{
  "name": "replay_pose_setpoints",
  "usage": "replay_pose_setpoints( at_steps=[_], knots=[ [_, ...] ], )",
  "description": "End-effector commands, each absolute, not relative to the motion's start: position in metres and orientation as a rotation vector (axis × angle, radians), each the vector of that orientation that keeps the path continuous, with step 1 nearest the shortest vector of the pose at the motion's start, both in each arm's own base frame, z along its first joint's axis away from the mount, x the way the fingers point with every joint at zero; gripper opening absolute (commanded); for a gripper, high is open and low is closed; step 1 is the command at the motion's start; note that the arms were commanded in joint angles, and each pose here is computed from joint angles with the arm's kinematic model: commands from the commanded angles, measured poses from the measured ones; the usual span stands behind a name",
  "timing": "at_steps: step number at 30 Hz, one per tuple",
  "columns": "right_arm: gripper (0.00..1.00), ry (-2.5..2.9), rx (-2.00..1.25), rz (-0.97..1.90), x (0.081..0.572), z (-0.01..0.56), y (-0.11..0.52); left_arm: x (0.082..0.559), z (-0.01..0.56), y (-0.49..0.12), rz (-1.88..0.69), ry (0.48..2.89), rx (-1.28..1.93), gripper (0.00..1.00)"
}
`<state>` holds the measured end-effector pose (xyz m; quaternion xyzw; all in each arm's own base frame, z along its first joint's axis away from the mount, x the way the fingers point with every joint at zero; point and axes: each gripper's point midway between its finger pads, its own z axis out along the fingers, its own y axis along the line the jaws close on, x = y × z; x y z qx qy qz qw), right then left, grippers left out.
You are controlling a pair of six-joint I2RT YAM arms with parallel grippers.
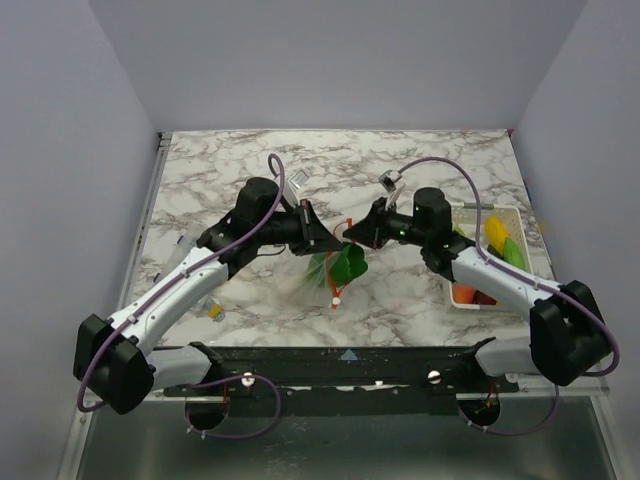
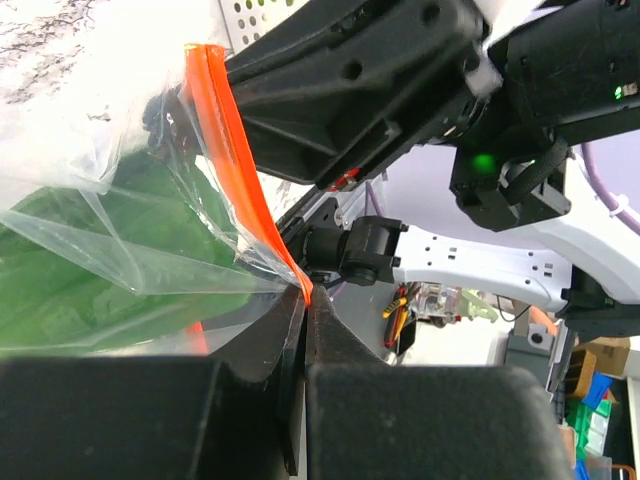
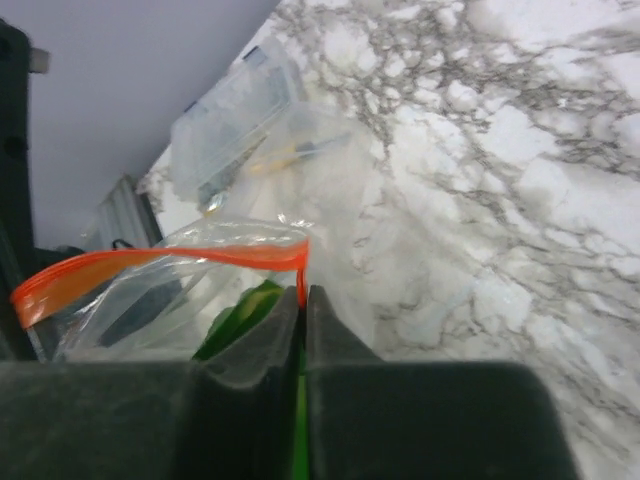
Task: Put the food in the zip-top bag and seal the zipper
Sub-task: Adjust the zipper food storage bag at the center of the board.
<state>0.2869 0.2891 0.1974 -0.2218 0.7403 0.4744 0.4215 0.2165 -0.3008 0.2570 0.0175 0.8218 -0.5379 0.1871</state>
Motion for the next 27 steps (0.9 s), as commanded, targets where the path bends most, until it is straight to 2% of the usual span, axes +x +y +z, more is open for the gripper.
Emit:
replay_pose_setpoints(
  at_steps=[1, 4, 8, 10, 13, 19, 23, 27],
  knots=[
    [0.01, 2.017, -0.258, 1.031, 0.319, 0.207, 0.274, 0.212, 0.279, -0.293, -1.479, 2.252, 0.114, 0.0],
    [0.0, 2.345, 0.132, 0.914, 0.316, 0.204, 0.254, 0.215, 0.274, -0.281, -1.366, 2.278, 0.09, 0.0],
    [0.0, 2.696, 0.035, 1.039, 0.271, 0.207, 0.28, 0.204, 0.287, -0.278, -1.466, 2.275, 0.018, 0.0],
    [0.0, 2.7, 0.022, 0.927, 0.272, 0.217, 0.28, 0.197, 0.3, -0.281, -1.547, 2.242, 0.006, 0.0],
    [0.0, 2.715, -0.017, 0.839, 0.278, 0.232, 0.278, 0.199, 0.306, -0.277, -1.533, 2.227, -0.049, 0.0],
    [0.0, 2.678, -0.078, 0.782, 0.297, 0.24, 0.284, 0.228, 0.274, -0.268, -1.418, 2.343, -0.135, 0.0],
    [0.0, 2.631, -0.135, 0.788, 0.276, 0.285, 0.284, 0.214, 0.305, -0.26, -1.42, 2.271, -0.104, 0.0],
    [0.0, 2.665, -0.127, 0.779, 0.263, 0.28, 0.285, 0.206, 0.299, -0.262, -1.523, 2.239, -0.159, 0.0]
  ],
)
